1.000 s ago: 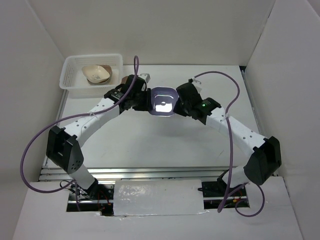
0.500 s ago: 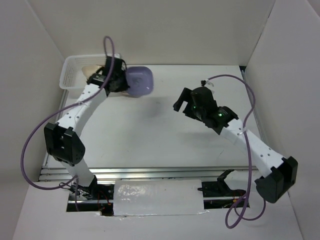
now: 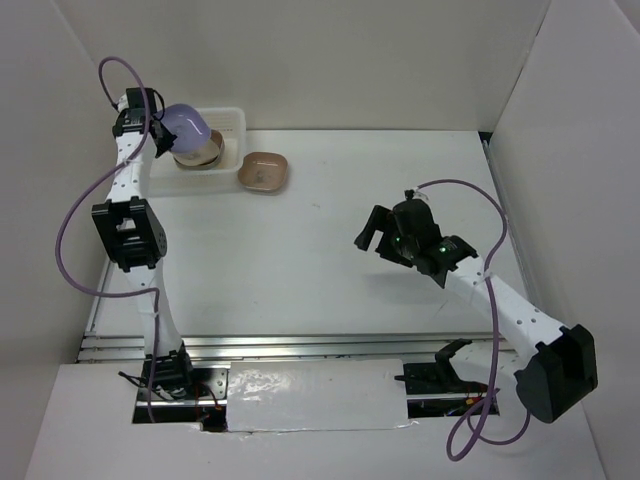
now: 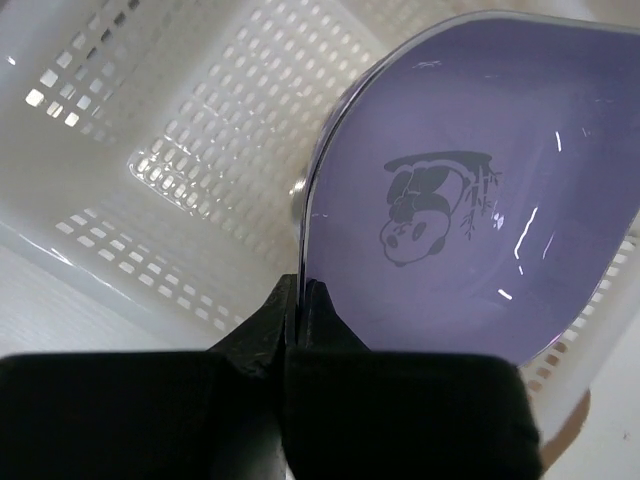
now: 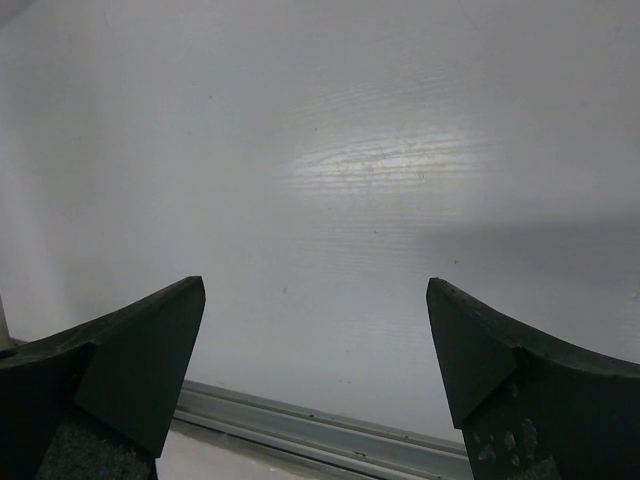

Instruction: Place the plates into the plastic bin on the countertop

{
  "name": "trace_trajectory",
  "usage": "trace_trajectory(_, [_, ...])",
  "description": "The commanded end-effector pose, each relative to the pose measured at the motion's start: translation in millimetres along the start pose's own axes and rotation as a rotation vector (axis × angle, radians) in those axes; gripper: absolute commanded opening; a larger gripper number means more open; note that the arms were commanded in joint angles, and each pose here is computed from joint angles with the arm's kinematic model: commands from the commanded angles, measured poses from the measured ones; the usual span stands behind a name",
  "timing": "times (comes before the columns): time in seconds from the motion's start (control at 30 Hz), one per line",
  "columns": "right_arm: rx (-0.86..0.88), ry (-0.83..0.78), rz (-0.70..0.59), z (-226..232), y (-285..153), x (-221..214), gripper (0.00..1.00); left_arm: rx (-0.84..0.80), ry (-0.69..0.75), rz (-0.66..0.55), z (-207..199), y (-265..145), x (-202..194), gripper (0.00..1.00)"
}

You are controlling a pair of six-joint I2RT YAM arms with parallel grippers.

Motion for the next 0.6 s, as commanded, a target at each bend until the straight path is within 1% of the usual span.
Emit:
trace_trajectory(0.0, [0.063,-0.033,-0.041,4,-7,0,1.0,-0.125,-0.117,0.011,-2,11,15,0.0])
trace_trajectory(0.07, [0.068,-0.029,-0.053,1,-10,-2,1.0,-0.156,-0.122,0.03,-6,19,12,0.0])
trace_trajectory(0.17, [0.07,-0.034,-0.058,-1,-14,-3,1.0,-0.179,-0.096,0.086,-15,37,-10,0.0])
trace_trajectory(0.27, [0.071,-0.037,-0.07,-1,-19,-1,1.0,-0.19,-0.089,0.103,-16,44,-17,0.0])
trace_trajectory(0.37, [0.072,-0.04,-0.089,-1,-25,1,1.0,-0.205,-0.088,0.121,-18,52,-22,0.01])
trace_trajectory(0.47, [0.061,-0.044,-0.099,-4,-27,2,1.0,-0.23,-0.083,0.12,-20,51,-19,0.0])
trace_trajectory(0.53, [0.057,-0.045,-0.099,-3,-27,3,1.0,-0.246,-0.081,0.106,-22,49,-16,0.04])
trace_trajectory(0.57, [0.06,-0.045,-0.1,-3,-27,3,1.0,-0.261,-0.079,0.109,-25,47,-15,0.12])
Point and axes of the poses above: each gripper's point midway between its finger pads, its own y axis out along the fingers, its own z axis along the line the jaws close on, x = y × z, the point moved 7 cm from there along -y, back along the fingers, and after that the axes turned 4 degrees about -y, right-handed, at the moved point
